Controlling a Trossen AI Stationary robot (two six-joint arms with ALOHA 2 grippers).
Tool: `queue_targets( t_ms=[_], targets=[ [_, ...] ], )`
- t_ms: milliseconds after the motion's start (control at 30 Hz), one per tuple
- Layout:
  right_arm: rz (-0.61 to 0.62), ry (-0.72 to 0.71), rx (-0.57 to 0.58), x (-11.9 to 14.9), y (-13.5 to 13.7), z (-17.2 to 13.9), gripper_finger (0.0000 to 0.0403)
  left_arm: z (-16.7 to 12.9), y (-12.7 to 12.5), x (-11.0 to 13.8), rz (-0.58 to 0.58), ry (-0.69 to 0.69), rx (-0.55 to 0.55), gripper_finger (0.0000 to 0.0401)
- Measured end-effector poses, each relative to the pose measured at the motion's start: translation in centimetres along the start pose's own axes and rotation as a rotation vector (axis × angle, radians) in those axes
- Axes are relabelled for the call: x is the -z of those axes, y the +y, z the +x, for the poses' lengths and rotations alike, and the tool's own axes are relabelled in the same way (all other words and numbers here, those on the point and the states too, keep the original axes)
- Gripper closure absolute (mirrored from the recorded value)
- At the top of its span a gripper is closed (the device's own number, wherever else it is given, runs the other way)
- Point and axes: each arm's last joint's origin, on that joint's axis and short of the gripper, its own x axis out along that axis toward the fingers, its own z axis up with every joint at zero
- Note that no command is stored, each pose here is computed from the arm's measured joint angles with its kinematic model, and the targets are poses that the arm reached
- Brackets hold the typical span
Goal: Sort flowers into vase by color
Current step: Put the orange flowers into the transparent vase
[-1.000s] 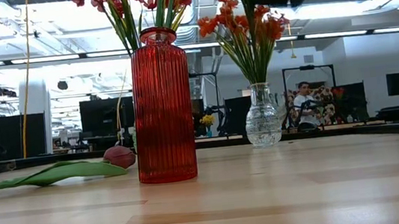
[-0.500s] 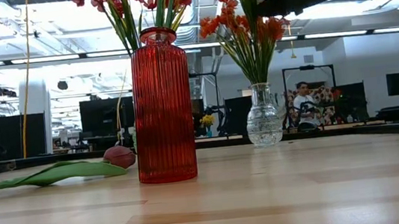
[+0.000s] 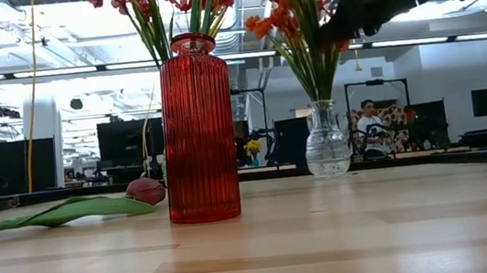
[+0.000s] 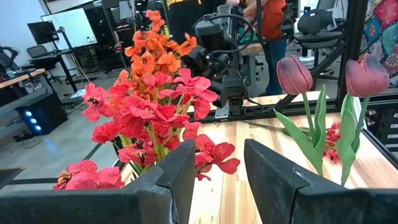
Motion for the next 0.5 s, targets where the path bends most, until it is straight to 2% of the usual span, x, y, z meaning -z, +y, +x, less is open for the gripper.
queue_targets(
  t_ms=[267,500],
  targets=[
    [0.107,0.076,0.028,0.8,-0.6,0.3,0.0354,0.0,0.0,0.0,0.0,0.0,0.001,0.0274],
    [0.126,0.152,0.029,1.6,-0.6,0.2,0.0351,0.0,0.0,0.0,0.0,0.001,0.001,0.0274]
  ],
)
